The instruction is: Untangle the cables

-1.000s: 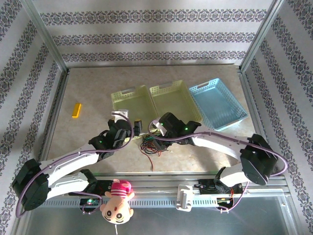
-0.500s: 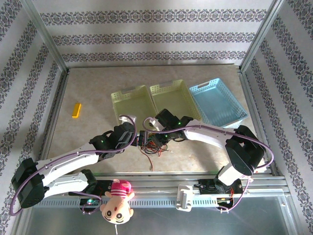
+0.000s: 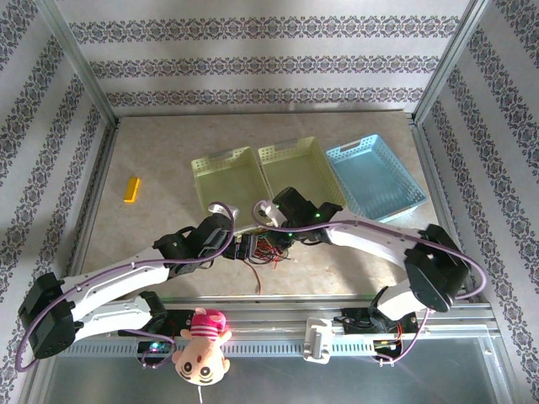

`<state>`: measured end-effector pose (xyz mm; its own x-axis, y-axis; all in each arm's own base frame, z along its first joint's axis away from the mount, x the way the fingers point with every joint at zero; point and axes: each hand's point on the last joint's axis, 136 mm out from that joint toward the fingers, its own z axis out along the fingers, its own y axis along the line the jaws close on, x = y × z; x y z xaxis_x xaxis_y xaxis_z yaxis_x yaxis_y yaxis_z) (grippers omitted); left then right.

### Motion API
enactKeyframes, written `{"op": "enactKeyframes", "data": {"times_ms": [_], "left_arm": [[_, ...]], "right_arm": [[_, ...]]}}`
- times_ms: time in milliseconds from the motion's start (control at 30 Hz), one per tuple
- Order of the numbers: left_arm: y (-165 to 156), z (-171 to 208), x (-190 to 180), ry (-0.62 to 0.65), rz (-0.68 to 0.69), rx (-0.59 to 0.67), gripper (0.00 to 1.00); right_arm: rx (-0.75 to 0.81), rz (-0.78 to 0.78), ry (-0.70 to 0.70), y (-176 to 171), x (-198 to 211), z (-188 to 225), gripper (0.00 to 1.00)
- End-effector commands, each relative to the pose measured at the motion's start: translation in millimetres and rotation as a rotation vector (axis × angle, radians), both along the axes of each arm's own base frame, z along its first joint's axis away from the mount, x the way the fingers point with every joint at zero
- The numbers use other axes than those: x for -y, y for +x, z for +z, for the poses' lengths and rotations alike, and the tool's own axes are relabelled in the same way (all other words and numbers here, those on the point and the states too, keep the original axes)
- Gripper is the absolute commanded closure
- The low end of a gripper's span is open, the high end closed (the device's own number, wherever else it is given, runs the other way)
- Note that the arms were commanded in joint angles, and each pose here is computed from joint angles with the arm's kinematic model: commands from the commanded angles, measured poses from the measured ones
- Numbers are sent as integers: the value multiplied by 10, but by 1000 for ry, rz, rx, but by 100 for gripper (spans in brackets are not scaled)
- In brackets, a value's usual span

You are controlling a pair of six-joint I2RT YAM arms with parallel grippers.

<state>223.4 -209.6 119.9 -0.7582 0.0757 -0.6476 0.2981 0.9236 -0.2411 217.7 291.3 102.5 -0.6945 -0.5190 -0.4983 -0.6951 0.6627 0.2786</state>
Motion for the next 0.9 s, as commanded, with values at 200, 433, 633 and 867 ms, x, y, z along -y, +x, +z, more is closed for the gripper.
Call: {"op": "enactKeyframes", "data": {"times_ms": [200,433,633,867], "left_arm": [[-22,-93,406,-52,-146,-28,1],[43,-105,643,-56,-232,-22,1],[38,-165,784,-69,-283,-40,1],[64,-406,723,-39,-237,-66,30]], "right_arm": [[83,-88,227,18,287,827,100],[66,-127,295,47,379,976,100],[73,-149,326,100,411,1080,100],[130,-234,375,243,570,1285,100]]}}
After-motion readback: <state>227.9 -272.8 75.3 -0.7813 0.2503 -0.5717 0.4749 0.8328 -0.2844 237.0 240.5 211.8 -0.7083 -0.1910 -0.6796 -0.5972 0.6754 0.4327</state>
